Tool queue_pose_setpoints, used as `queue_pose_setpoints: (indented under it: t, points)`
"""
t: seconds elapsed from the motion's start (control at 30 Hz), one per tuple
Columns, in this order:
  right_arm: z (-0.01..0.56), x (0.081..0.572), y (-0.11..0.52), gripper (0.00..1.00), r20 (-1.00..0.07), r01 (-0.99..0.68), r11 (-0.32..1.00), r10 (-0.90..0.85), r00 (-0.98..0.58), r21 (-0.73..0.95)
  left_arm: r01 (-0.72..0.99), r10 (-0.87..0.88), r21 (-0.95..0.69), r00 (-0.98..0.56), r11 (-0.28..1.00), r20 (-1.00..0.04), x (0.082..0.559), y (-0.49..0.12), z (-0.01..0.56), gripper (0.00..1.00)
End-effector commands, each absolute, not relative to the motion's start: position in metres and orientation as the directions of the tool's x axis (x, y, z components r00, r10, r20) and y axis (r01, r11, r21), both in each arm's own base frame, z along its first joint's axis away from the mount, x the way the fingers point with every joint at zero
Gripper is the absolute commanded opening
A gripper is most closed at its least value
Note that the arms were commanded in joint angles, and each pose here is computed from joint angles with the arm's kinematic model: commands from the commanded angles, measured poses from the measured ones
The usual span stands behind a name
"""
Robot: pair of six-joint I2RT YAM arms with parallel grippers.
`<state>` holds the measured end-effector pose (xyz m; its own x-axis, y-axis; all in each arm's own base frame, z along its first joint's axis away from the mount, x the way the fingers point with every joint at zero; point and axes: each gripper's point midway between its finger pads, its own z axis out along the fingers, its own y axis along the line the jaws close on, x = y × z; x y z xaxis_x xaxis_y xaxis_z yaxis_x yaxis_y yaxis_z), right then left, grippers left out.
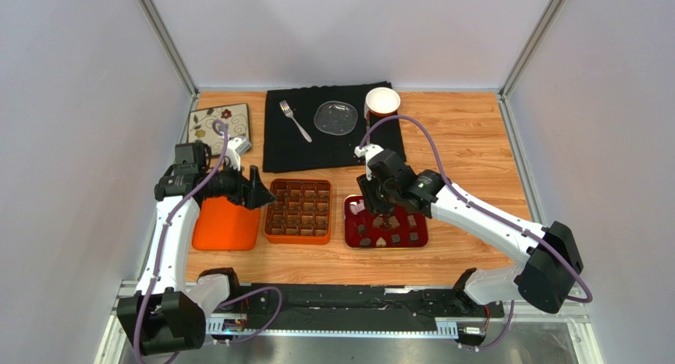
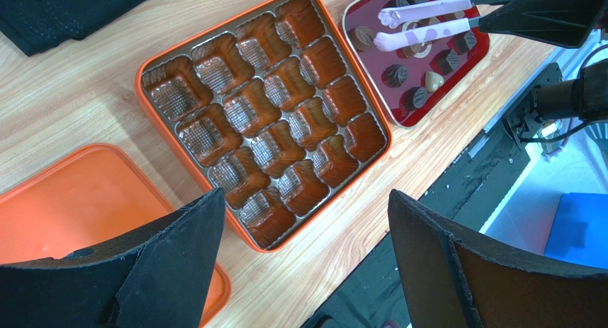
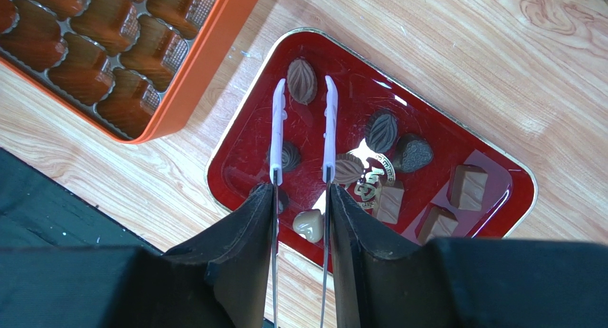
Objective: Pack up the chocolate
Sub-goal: Pick up the fake chocolate from the plate.
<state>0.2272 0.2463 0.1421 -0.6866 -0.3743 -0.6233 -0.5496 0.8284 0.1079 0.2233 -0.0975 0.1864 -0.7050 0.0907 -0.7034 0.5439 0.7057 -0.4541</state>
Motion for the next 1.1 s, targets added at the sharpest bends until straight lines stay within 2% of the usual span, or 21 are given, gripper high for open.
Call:
queue_pose_setpoints:
  t: [0.0,0.87,1.07]
  points:
    - [0.161,0.244,0.259,0.36,-0.69,-0.567,0.818,-0.357,-0.63,0.095,0.581,0.103,-0.427,-0.666,0.693,-0.739,0.224,-0.097,0.195,0.91]
    - [0.148,0.245,0.269,0.36,-0.651,-0.593,0.799,-0.4,-0.645,0.097,0.581,0.089,-0.433,-0.661,0.689,-0.745,0.224,-0.094,0.198,0.9]
    - [0.145,0.245,0.274,0.32,-0.644,-0.603,0.789,-0.403,-0.65,0.114,0.576,0.091,-0.438,-0.67,0.69,-0.737,0.222,-0.093,0.192,0.9]
